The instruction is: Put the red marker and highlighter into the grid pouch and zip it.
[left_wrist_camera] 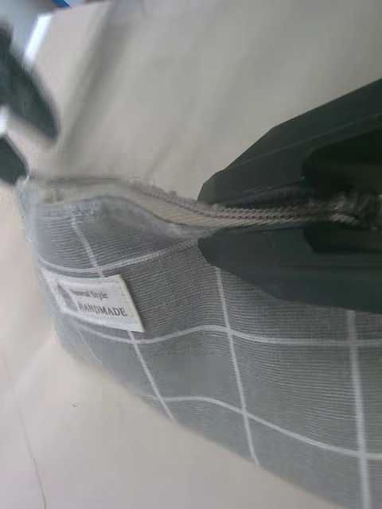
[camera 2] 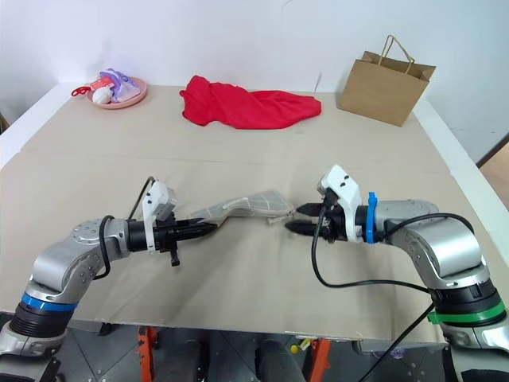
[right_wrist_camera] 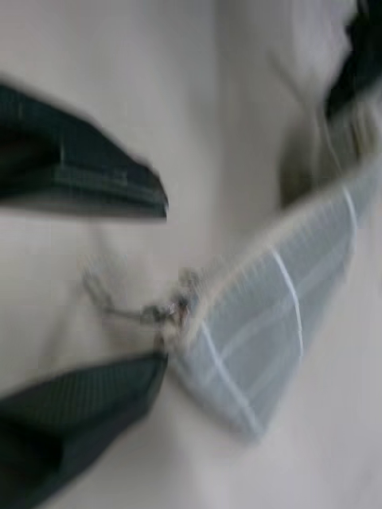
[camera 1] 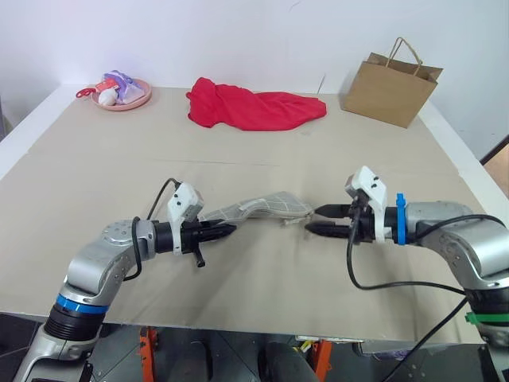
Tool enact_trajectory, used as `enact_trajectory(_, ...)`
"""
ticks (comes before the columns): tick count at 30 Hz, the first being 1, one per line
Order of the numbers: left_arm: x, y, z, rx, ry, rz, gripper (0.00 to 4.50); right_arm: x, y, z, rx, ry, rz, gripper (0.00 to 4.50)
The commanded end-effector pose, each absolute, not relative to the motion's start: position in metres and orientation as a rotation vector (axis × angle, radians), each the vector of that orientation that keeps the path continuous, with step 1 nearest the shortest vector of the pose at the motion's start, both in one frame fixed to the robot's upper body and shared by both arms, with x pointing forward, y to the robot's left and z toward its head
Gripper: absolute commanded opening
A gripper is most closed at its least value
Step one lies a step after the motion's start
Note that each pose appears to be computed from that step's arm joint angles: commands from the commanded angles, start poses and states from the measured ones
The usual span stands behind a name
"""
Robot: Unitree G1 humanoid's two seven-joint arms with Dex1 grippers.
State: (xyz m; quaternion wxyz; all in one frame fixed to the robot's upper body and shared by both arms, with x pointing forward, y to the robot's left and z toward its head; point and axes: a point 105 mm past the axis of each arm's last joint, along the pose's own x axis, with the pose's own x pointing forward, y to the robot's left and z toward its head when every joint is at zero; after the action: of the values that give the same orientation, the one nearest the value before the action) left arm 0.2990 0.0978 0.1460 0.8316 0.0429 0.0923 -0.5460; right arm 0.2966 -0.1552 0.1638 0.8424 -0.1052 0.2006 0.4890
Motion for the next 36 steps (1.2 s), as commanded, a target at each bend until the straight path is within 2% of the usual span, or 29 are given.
enact_trajectory(1, 0.302, 0.094, 0.158, 0.201, 0.127, -1.234, 0.00, 0.285, -0.176, 0.180, -0.166, 0.440, 1.031, 3.99)
enact_trajectory(5, 0.314, 0.096, 0.162, 0.330, 0.067, -1.299, 0.00, 0.270, -0.213, 0.197, -0.127, 0.348, 0.977, 3.99)
enact_trajectory(9, 0.326, 0.100, 0.149, 0.510, 0.057, -1.349, 0.00, 0.254, -0.234, 0.198, -0.144, 0.315, 0.918, 3.99)
enact_trajectory(14, 0.330, 0.094, 0.134, 0.643, -0.005, -1.427, 0.00, 0.247, -0.237, 0.195, -0.112, 0.305, 0.874, 3.99)
enact_trajectory(18, 0.325, 0.084, 0.132, 0.639, -0.059, -1.481, 0.00, 0.248, -0.234, 0.185, -0.120, 0.326, 0.851, 3.99)
enact_trajectory(19, 0.321, 0.083, 0.133, 0.600, -0.050, -1.505, 0.79, 0.248, -0.234, 0.184, -0.120, 0.325, 0.849, 4.12)
enact_trajectory(21, 0.313, 0.084, 0.137, 0.515, -0.020, -1.528, 1.46, 0.252, -0.234, 0.183, -0.119, 0.327, 0.838, 4.12)
enact_trajectory(24, 0.310, 0.086, 0.149, 0.426, -0.036, -1.496, 3.06, 0.254, -0.235, 0.184, -0.120, 0.327, 0.833, 4.12)
enact_trajectory(27, 0.315, 0.094, 0.173, 0.252, -0.059, -1.372, 4.42, 0.259, -0.240, 0.184, -0.112, 0.327, 0.826, 4.12)
enact_trajectory(30, 0.316, 0.109, 0.197, 0.023, -0.034, -1.263, 4.42, 0.263, -0.246, 0.185, -0.093, 0.309, 0.808, 4.12)
enact_trajectory(32, 0.324, 0.127, 0.209, -0.081, -0.036, -1.101, 4.42, 0.266, -0.250, 0.185, -0.081, 0.290, 0.794, 4.12)
enact_trajectory(34, 0.331, 0.161, 0.207, -0.108, -0.004, -0.867, 4.42, 0.270, -0.258, 0.179, -0.079, 0.271, 0.744, 4.12)
enact_trajectory(36, 0.321, 0.192, 0.202, -0.145, 0.033, -0.753, 4.42, 0.273, -0.267, 0.169, -0.076, 0.274, 0.695, 4.12)
